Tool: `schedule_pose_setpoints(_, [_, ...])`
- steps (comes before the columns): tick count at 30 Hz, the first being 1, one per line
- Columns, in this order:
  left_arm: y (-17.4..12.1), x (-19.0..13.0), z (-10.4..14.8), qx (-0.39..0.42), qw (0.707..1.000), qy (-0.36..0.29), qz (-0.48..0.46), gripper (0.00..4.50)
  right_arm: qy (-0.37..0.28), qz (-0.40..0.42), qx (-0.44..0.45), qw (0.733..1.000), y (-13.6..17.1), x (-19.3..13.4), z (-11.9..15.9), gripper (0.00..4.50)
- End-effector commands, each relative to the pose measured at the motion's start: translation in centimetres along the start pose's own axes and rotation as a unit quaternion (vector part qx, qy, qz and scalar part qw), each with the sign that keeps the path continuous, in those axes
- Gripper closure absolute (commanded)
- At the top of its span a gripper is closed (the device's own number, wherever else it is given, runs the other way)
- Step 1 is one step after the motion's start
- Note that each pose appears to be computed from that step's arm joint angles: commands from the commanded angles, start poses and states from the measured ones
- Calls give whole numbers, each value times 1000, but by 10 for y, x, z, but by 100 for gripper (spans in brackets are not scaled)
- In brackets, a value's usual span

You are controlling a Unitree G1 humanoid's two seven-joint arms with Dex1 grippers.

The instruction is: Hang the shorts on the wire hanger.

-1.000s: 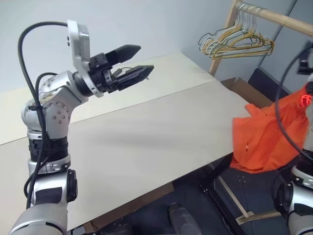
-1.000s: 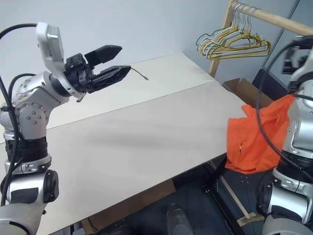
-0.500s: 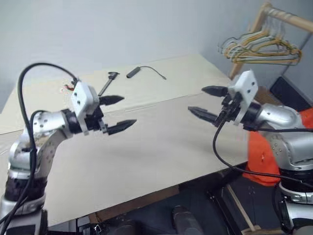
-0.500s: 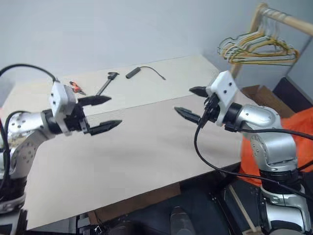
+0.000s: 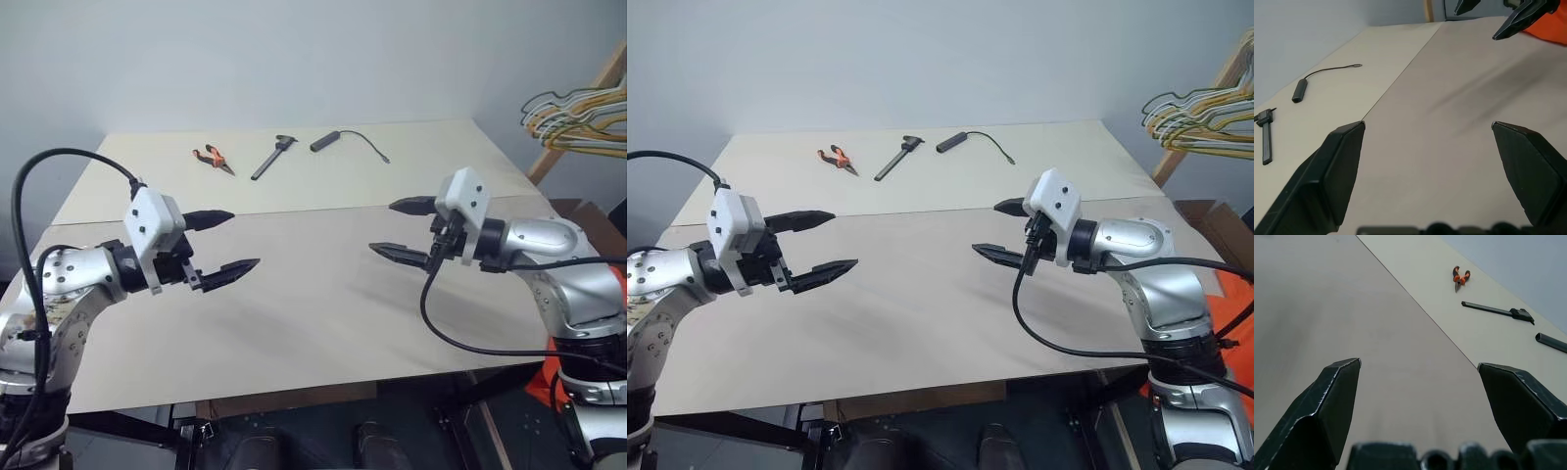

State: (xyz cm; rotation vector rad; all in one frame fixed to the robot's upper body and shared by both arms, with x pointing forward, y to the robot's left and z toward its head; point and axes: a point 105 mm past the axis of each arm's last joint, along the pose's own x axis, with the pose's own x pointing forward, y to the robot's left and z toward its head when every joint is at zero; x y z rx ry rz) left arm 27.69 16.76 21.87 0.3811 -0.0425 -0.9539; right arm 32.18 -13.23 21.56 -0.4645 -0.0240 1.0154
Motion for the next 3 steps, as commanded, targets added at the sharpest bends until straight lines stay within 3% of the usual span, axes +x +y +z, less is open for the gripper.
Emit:
schedule_pose_setpoints(1, [-6, -2, 7, 10, 1000, -3, -8, 0, -14, -2, -30, 999, -2, -2, 12, 4])
schedule_pose_setpoints(3, [-6, -2, 7, 5, 1000, -2, -2, 0, -14, 0, -31, 999, -1, -1, 12, 4])
